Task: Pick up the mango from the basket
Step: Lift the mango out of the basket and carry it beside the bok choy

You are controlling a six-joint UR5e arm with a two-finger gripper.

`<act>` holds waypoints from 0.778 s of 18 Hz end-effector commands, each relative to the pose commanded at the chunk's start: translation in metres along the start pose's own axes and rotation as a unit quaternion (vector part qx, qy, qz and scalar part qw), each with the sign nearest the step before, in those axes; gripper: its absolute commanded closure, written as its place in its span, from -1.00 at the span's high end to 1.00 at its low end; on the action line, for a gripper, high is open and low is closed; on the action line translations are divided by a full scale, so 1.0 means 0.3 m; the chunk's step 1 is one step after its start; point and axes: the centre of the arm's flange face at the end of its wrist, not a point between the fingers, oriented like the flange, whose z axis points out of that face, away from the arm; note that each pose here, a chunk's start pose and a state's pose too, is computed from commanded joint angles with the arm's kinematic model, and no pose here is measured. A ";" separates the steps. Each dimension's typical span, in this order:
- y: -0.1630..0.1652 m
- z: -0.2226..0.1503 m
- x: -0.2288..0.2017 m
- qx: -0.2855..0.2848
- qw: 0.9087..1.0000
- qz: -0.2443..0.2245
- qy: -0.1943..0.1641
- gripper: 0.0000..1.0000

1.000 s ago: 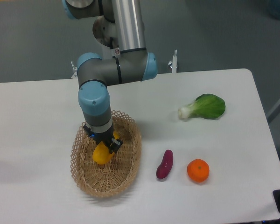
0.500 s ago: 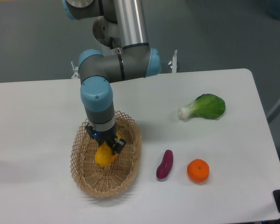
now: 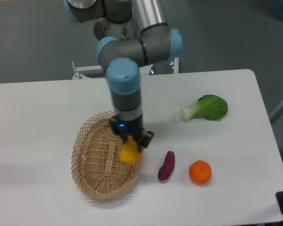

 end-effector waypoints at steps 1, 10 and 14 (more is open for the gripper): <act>0.048 0.003 -0.047 -0.004 1.000 0.010 -0.002 0.14; 0.500 -0.011 -0.389 -0.032 0.996 0.087 -0.018 0.15; 0.608 -0.011 -0.442 -0.040 0.995 0.093 -0.018 0.15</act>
